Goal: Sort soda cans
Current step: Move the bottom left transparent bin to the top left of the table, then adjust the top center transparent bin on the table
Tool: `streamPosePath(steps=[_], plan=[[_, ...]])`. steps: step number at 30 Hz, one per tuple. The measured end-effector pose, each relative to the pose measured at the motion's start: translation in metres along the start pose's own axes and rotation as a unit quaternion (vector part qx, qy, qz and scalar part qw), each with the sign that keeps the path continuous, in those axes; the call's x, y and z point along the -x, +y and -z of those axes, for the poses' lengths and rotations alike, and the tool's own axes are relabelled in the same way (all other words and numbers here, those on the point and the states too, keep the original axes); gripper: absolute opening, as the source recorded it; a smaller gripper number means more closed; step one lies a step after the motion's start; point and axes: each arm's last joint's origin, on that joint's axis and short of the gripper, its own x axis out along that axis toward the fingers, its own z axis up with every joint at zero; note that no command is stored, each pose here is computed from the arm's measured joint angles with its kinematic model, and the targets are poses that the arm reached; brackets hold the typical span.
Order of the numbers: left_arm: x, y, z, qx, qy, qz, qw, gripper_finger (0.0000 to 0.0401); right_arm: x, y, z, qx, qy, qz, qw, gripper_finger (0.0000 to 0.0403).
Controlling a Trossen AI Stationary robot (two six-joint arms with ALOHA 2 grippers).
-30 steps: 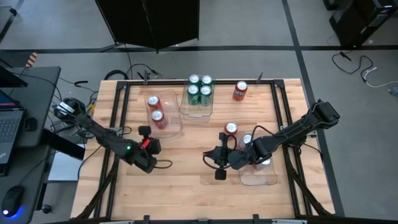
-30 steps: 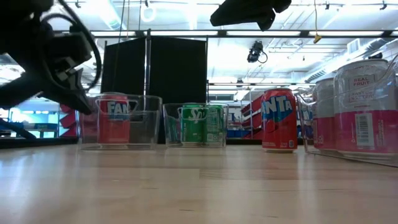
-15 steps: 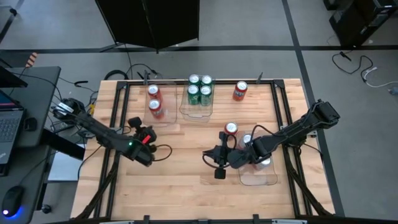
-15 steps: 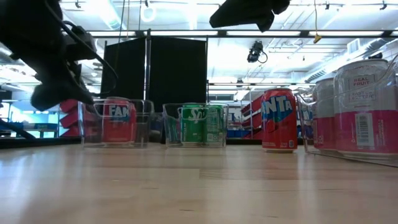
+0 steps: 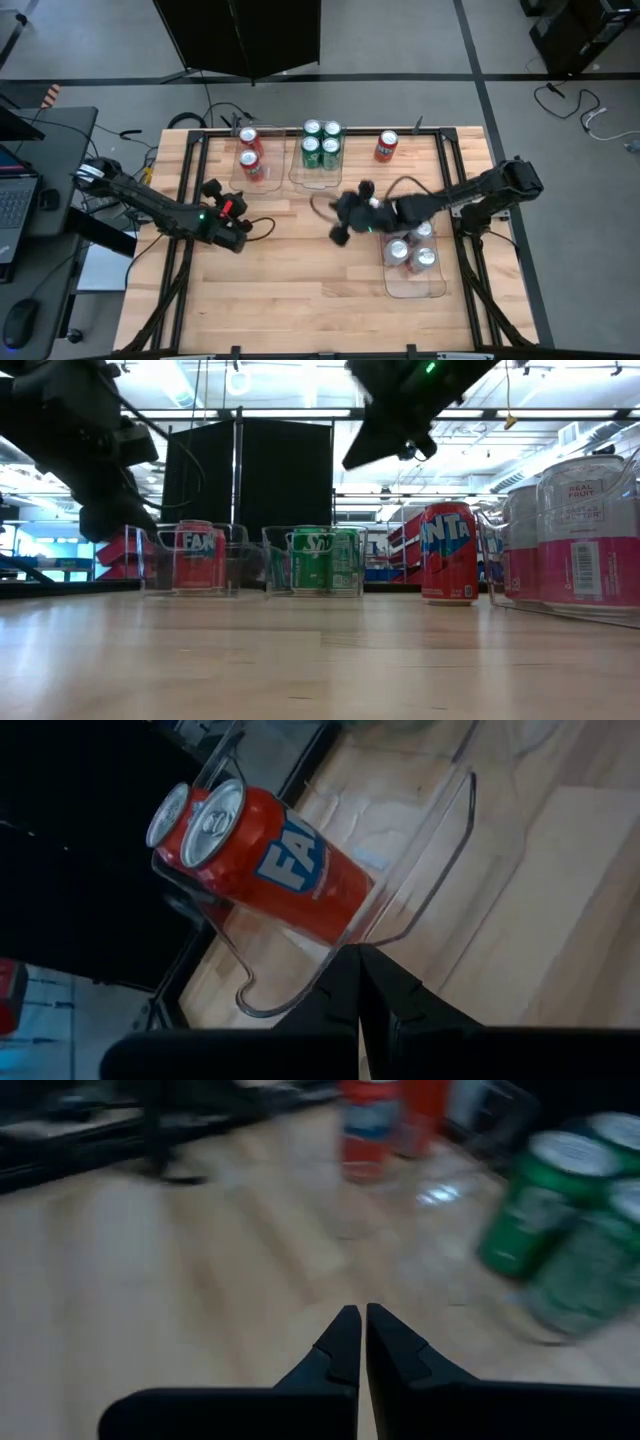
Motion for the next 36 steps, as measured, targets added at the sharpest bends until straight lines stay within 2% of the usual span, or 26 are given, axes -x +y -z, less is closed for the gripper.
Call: streamPosePath(steps=[6,14,18,22,29,33,36], plan=[[-0.009,0.000,-0.004,0.011,-0.013,-0.002,1.000,0.0000,-0.029,-0.061,-0.029,-0.062,0.010,0.092,0.994,0.0007],[-0.023,-0.003,-0.007,0.010,-0.027,-0.003,1.000,0.0000,-0.057,-0.160,-0.047,-0.172,0.024,0.167,0.971,0.0007],[-0.023,-0.002,-0.008,0.013,-0.026,0.000,1.000,0.0000,-0.066,-0.191,-0.048,-0.208,0.026,0.173,0.962,0.0007],[-0.018,0.000,-0.009,0.030,-0.032,0.034,0.998,0.0000,-0.081,-0.202,-0.040,-0.219,0.043,0.164,0.961,0.0007],[0.000,0.004,-0.021,0.077,-0.080,0.139,0.984,0.0000,-0.106,-0.219,-0.022,-0.240,0.068,0.192,0.949,0.0007],[0.007,0.009,-0.025,0.091,-0.104,0.165,0.976,0.0000,-0.117,-0.224,-0.011,-0.247,0.091,0.191,0.945,0.0007],[0.010,0.014,-0.026,0.096,-0.114,0.171,0.974,0.0000,-0.123,-0.225,-0.008,-0.252,0.092,0.169,0.948,0.0007]])
